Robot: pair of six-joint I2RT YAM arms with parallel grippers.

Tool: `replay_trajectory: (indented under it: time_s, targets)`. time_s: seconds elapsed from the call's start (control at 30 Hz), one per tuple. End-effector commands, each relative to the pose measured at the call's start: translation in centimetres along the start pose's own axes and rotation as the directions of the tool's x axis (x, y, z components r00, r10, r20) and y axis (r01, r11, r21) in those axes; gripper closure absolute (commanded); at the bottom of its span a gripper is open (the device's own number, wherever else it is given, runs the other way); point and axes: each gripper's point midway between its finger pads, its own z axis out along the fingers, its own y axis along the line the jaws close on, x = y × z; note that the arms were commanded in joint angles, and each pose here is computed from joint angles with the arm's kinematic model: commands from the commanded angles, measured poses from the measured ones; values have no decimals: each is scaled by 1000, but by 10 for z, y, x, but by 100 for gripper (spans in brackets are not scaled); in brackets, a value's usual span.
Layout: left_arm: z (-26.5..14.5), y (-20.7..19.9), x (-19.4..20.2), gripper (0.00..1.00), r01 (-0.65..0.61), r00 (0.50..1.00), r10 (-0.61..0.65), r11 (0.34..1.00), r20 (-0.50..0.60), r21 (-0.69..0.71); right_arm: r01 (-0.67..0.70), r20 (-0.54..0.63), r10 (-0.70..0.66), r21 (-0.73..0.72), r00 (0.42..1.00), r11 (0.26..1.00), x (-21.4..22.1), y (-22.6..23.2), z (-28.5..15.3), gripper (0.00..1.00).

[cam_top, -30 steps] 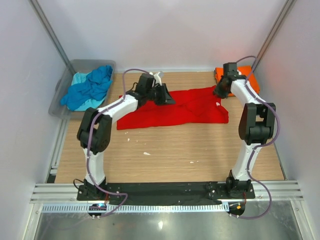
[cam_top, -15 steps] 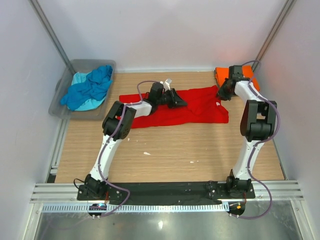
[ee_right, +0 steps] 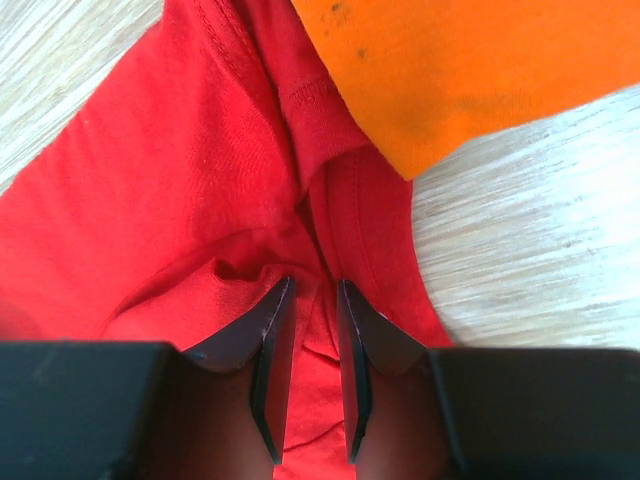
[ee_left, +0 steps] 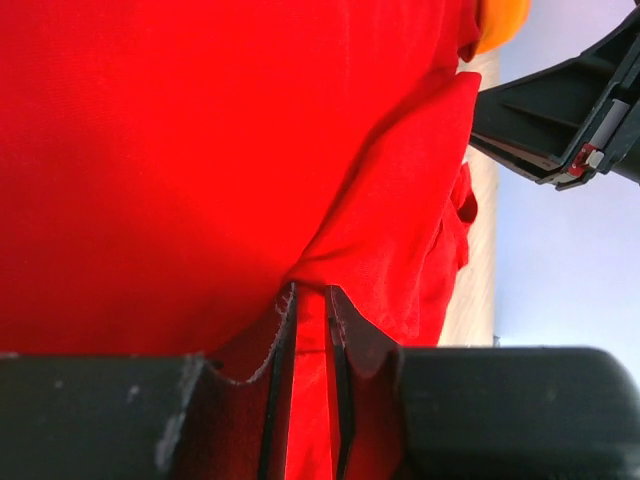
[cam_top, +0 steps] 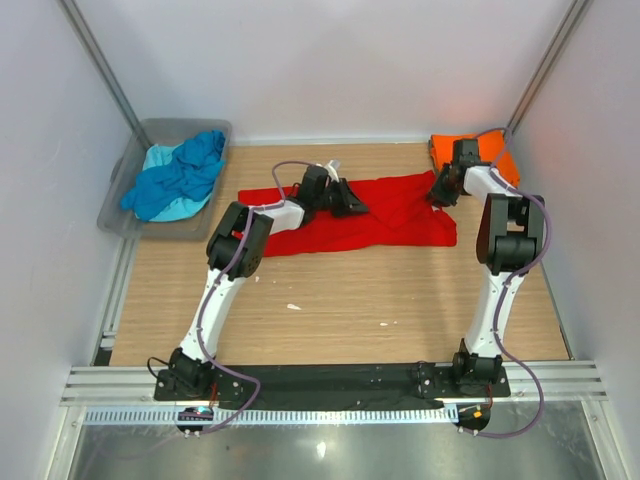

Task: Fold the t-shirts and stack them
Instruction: Fold the tshirt

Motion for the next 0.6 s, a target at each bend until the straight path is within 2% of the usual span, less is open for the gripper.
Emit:
replay_trajectory:
  time_s: [0.0,0.1,0.3,0.33,0.57]
  targets:
    - [-6,-3,-19,81,-63,997,65,996,40,-57,37,75,-34,-34,997,999,-25,11,-4,71]
    - [-5,-1,-18,81,-60,997,63,996,39,-63,45,81,-44,-15,996,999,-26,8,-3,74]
    - [-4,3,-15,82,-48,998,51,997,33,-68,50,89,-50,5,995,999,-28,4,0,92]
    - [-4,5,-14,81,-48,998,51,996,31,-70,49,88,-50,7,995,999,-28,4,1,99]
    - [-4,7,-15,81,-52,998,54,995,32,-83,30,110,-42,103,993,994,-35,-11,-12,99]
